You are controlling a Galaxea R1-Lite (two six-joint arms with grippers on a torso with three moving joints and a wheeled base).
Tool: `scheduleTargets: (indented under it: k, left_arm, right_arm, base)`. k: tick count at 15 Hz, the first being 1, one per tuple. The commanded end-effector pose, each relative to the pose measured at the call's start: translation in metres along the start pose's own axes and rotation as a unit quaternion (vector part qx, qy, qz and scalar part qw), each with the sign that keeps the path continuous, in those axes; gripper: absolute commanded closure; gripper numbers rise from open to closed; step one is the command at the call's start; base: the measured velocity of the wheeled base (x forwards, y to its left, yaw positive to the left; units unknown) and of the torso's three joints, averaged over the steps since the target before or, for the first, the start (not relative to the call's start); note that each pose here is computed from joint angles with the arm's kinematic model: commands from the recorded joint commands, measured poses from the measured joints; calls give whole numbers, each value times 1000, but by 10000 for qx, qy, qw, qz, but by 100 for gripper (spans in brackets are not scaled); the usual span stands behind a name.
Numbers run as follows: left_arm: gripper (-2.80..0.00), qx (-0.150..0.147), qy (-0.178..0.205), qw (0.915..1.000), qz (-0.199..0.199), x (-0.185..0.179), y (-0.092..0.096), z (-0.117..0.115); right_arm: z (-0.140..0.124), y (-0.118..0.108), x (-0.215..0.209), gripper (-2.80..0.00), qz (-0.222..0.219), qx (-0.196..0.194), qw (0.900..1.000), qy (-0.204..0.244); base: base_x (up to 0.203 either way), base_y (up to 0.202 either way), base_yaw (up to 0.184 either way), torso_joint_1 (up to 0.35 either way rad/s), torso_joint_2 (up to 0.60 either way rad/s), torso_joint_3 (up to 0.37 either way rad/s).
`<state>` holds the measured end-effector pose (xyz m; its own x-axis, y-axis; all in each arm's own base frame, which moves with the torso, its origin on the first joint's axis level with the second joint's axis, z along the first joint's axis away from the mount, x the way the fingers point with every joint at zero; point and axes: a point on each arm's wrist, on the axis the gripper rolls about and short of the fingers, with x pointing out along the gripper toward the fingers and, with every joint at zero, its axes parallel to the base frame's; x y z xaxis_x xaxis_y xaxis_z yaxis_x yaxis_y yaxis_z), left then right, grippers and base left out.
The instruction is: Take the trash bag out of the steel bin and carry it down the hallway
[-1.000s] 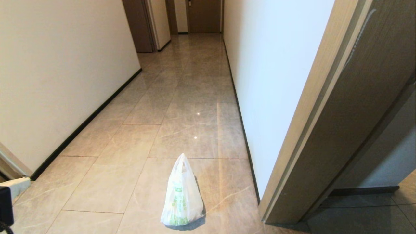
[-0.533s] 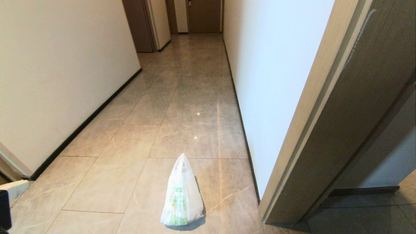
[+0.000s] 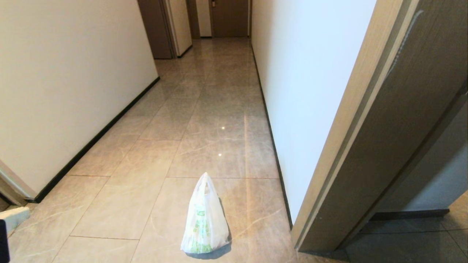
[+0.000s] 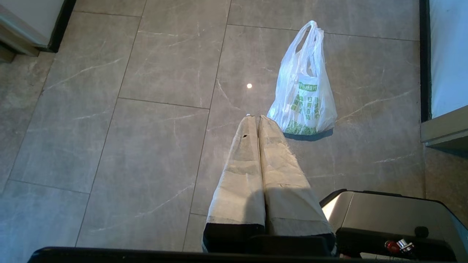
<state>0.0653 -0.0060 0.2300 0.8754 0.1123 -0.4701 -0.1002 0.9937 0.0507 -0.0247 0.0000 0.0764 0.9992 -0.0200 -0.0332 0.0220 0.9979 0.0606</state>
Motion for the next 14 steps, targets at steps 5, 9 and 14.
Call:
scheduleTargets:
  k: [5,9,14]
  left_arm:
    - [0,-45,74,10000,17,-16,6,-15]
    - [0,-242,-91,9996,101,-57,20,-48]
    - [0,-317,29,9994,156,-71,23,-64]
  right_arm:
    - [0,0,0,0,1,2,10000,-13]
    - [0,0,0,0,1,2,10000,-13]
    - [0,0,0,0,1,2,10000,-13]
  base:
    - [0,0,0,0,0,0]
    - [0,0,0,0,0,0]
    - [0,0,0,0,0,0]
